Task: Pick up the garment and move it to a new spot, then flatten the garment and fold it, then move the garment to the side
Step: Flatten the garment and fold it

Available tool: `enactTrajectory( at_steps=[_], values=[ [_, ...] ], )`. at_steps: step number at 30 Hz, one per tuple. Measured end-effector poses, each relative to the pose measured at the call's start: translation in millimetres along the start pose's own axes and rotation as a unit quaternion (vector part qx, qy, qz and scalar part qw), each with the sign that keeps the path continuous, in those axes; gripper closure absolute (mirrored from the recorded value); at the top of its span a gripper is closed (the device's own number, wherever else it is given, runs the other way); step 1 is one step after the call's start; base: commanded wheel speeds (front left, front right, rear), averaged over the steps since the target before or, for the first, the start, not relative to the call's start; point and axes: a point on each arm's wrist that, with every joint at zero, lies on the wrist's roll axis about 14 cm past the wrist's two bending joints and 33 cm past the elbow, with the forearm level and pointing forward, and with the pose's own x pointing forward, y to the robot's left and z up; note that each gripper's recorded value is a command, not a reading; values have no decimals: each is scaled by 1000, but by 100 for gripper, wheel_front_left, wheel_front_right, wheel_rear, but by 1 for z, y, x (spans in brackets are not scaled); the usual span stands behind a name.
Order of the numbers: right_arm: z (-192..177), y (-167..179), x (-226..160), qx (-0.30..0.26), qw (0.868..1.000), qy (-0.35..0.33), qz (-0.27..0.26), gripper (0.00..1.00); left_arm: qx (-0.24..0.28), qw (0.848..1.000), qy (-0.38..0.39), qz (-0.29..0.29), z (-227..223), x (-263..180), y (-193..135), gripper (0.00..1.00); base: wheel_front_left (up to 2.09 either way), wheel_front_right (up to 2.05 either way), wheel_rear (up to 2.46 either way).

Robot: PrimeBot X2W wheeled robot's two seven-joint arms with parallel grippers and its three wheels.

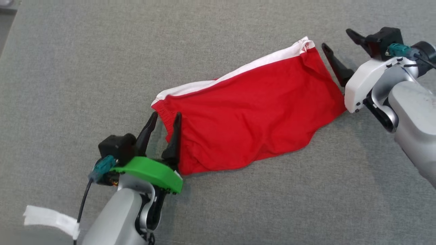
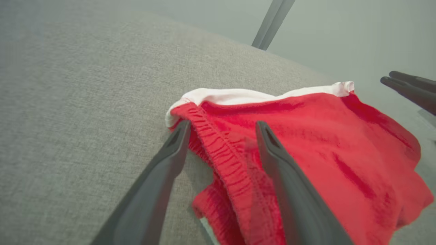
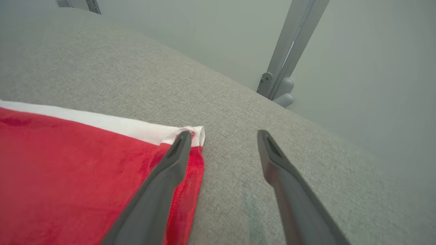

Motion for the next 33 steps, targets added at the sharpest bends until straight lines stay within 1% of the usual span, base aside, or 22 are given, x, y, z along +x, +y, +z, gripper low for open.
enactTrajectory(
  at_steps=[3, 6, 9, 11, 12, 15, 19, 20, 21, 24, 27, 30, 33],
  values=[
    [0, 0, -10, 13, 1000, 18, -10, 0, 43, 999, -33, 0, 16, -15, 1, 0, 0, 0, 0],
    [-2, 0, -15, 21, 999, 37, -19, 0, 77, 996, -41, 17, 19, -31, 11, 0, 0, 0, 0],
    [-18, 10, -12, 28, 997, 68, -15, 0, 86, 995, -45, 21, 19, -38, 14, 0, 0, 0, 0],
    [-30, 27, -8, 53, 995, 86, -4, 0, 90, 995, -47, 24, 20, -41, 16, 0, 0, 0, 0],
    [-37, 33, -7, 55, 994, 98, 1, 0, 89, 995, -47, 26, 19, -43, 17, 0, 0, 0, 0],
    [-56, 40, -5, 59, 990, 128, 3, 0, 90, 994, -43, 33, 16, -49, 21, 0, 0, 0, 0],
    [-63, 47, -3, 61, 988, 142, 5, 0, 87, 994, -51, 36, 19, -52, 21, 0, 0, 0, 0],
    [-64, 49, -3, 63, 987, 146, 5, 26, 87, 994, -53, 38, 20, -53, 23, 0, 0, 0, 0],
    [-64, 52, -3, 67, 987, 149, 5, 100, 88, 994, -54, 40, 19, -55, 23, 0, 0, 0, 0],
    [-65, 67, -8, 106, 982, 157, 10, 100, 84, 994, -52, 40, 15, -62, 22, 0, 0, 0, 0],
    [-58, 78, -15, 159, 976, 146, 10, 100, 81, 995, -50, 34, 11, -67, 19, 0, 0, 0, 0],
    [-49, 80, -28, 218, 967, 128, 0, 100, 79, 996, -44, 22, 4, -73, 12, 0, 0, 0, 0],
    [-42, 68, -46, 253, 960, 118, -14, 100, 84, 996, -32, 15, -6, -80, 9, 0, 0, 0, 0]
  ],
)
